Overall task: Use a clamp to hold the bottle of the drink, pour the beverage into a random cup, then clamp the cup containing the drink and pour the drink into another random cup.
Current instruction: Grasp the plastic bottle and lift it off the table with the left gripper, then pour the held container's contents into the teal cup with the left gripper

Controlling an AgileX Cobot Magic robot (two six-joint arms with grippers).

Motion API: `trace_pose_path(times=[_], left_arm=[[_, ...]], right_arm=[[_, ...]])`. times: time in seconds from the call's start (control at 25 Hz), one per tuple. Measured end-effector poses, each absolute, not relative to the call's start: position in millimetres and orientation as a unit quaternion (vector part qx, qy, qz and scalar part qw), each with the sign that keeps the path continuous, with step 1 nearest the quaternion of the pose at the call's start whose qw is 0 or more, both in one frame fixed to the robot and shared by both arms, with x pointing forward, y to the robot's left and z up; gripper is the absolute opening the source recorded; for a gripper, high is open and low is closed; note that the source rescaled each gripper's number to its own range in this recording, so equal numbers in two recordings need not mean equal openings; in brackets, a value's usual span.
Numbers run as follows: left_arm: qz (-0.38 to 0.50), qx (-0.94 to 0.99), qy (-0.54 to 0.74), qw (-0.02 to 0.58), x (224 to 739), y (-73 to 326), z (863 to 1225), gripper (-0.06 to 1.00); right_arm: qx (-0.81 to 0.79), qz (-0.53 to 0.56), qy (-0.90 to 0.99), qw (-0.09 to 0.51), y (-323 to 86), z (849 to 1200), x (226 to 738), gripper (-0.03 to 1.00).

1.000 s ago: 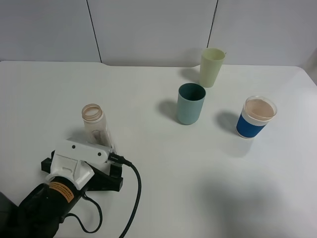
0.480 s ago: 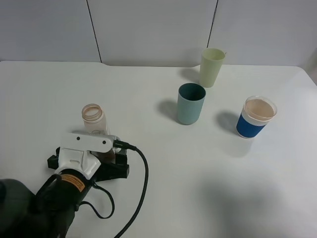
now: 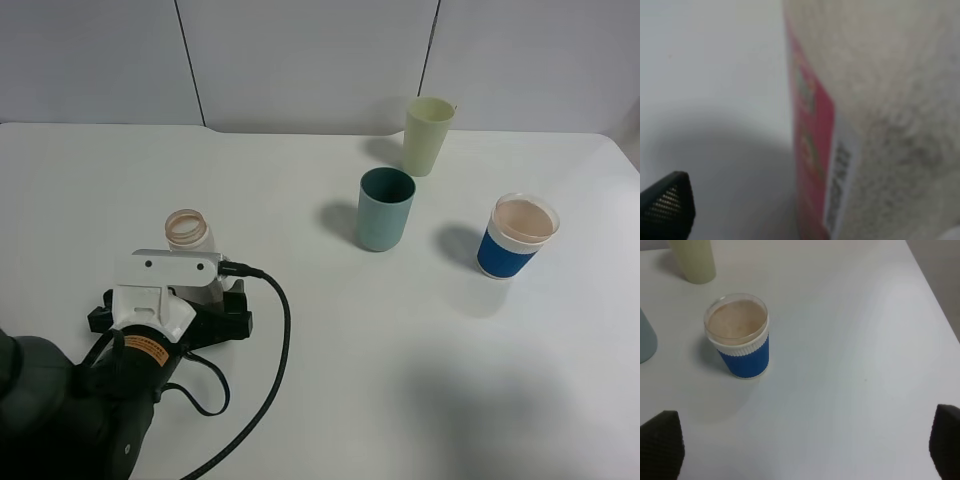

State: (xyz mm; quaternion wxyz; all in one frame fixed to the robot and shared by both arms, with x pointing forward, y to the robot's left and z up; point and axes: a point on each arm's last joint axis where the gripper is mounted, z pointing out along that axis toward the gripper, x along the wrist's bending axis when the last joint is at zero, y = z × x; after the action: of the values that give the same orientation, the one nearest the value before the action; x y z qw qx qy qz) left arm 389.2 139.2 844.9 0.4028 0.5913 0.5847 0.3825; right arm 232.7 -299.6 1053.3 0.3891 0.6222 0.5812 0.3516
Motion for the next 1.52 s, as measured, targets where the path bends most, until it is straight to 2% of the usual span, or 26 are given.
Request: trace_pose_path(times=[0.12,0.36,0.52,0.56,0.92,1.2,1.52], left_arm=[[0.385,0.589,0.587,0.401,390.5,140.4,845.0,0.86],[0.385,0.589,0.587,0.401,392.1,141.2,845.0,0.44],[0.397,0.604,0.57,0.391,392.1,141.5,843.4,0.04],[0.401,0.612,0.561,0.387,392.1,141.2,843.3,0.0],[0.442,0.673,0.483,0.345,392.4,139.9,843.9,0.0],[0.44,0.673,0.484,0.345,392.3,139.6,845.9,0.0],[0.432,0.64,0.531,0.349,394.2,138.9,875.2,0.0]], right_arm=[[0.622,0.352,0.581,0.389,-299.6,1053.3,232.7,0.94],[0.622,0.352,0.581,0.389,-299.6,1053.3,232.7,0.94],[0.622,0.352,0.581,0.389,-299.6,1053.3,232.7,0.94],[0.622,0.352,0.581,0.389,-299.6,1053.3,232.7,0.94],[0.622,0.352,0.581,0.389,-299.6,1053.3,232.7,0.94],[0.622,0.352,0.581,0.389,-299.6,1053.3,232.7,0.94],[0.622,0.352,0.581,0.389,-299.6,1053.3,232.7,0.94]])
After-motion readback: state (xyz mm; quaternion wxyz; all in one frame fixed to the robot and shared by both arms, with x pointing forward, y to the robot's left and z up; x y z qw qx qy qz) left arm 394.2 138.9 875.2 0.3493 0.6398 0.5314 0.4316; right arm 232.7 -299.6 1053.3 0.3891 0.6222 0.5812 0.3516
